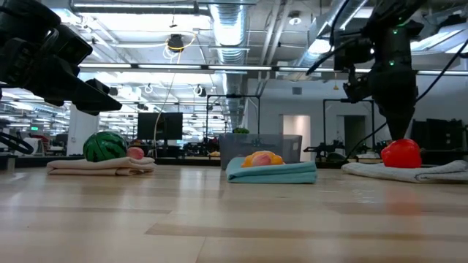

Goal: Pick and placing Produce into tupperware
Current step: Put the red apple into the gray bin, then put the pink peach into the gray bin

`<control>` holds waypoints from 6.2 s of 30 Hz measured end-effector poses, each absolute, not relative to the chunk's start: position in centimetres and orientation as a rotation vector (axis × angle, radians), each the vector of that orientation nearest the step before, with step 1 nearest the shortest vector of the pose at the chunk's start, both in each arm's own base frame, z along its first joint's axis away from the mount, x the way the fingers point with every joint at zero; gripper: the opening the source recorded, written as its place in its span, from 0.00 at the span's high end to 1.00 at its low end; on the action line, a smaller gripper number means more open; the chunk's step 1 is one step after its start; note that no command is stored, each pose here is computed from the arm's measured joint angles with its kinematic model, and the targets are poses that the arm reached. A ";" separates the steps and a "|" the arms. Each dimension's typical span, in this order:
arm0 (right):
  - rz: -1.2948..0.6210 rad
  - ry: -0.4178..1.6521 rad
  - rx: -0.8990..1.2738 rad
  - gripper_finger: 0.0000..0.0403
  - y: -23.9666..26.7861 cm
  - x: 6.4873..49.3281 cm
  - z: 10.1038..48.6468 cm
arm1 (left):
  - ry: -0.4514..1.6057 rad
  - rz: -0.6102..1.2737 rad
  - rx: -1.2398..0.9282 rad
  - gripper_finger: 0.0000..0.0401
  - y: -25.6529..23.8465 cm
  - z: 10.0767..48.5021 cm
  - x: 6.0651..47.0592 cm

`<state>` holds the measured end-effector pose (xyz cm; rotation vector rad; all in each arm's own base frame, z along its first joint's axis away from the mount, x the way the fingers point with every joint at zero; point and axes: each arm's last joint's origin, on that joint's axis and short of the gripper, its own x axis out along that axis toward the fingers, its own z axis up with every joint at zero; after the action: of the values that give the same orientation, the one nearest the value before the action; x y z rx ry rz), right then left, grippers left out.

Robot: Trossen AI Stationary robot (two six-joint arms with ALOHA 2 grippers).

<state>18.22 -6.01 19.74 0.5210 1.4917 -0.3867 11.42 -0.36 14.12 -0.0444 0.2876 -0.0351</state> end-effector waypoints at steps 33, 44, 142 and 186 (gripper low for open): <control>-0.353 1.574 0.531 0.19 -6.2 19.2 17.1 | 0.287 -0.036 -0.045 0.44 -0.4 14.1 11.4; -0.356 1.569 0.534 0.26 -6.2 19.2 17.1 | 0.288 -0.036 -0.044 0.44 -0.4 14.1 11.4; -0.097 1.516 0.221 0.12 -9.3 40.4 26.6 | 0.288 -0.032 -0.044 0.44 -0.4 14.1 11.4; -1.016 0.711 0.670 0.20 11.2 41.7 20.5 | 0.288 -0.032 -0.044 0.44 -0.4 14.1 11.4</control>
<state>41.72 11.21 20.53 0.6701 0.7110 -1.0159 11.41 -0.35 14.11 -0.0436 0.2880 -0.0322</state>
